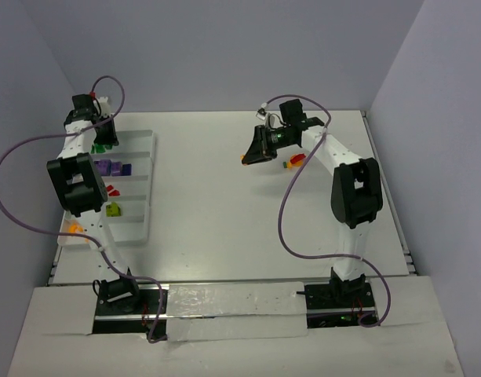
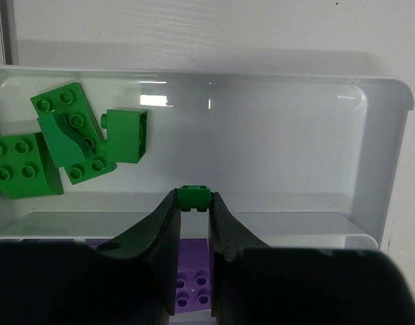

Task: Sort the legos into containers by color

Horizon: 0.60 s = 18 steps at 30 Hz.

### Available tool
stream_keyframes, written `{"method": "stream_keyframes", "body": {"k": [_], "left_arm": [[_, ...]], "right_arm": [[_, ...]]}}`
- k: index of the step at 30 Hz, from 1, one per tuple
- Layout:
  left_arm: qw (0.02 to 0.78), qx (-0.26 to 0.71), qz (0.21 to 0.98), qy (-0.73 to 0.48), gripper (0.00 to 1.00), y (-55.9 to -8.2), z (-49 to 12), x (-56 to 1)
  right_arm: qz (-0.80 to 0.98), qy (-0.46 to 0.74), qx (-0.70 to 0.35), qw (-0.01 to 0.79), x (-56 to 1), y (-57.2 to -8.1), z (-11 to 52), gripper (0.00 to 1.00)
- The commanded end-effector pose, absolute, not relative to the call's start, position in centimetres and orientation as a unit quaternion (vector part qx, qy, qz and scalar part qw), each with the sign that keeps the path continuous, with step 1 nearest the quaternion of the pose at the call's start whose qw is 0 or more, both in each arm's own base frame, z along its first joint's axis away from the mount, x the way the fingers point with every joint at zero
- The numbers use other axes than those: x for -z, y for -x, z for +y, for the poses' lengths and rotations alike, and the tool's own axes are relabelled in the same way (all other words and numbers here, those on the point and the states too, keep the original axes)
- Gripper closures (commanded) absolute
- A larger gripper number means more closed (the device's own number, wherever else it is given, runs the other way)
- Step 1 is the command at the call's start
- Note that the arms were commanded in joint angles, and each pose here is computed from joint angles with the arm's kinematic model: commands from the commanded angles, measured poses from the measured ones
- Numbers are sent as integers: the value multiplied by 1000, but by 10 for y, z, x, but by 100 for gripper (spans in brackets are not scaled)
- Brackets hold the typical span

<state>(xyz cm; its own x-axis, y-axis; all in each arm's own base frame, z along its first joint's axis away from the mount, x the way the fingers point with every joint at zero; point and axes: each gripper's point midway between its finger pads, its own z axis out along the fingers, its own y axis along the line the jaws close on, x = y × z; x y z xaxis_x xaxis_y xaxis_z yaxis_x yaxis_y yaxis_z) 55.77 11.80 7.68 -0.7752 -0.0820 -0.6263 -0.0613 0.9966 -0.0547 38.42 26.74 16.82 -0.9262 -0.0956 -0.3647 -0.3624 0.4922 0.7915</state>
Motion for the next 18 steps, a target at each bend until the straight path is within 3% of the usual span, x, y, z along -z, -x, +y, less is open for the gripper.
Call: {"method": "stream_keyframes", "body": {"k": [1, 8, 18], "left_arm": [[348, 12, 937, 38, 70, -564, 119, -88], [349, 16, 936, 35, 45, -567, 117, -93], [380, 33, 924, 19, 42, -556, 105, -140]], "right_arm": [[848, 172, -470, 174, -192, -383, 272, 100], [850, 201, -451, 185, -193, -371, 278, 100], [848, 240, -423, 213, -203, -356, 284, 100]]}}
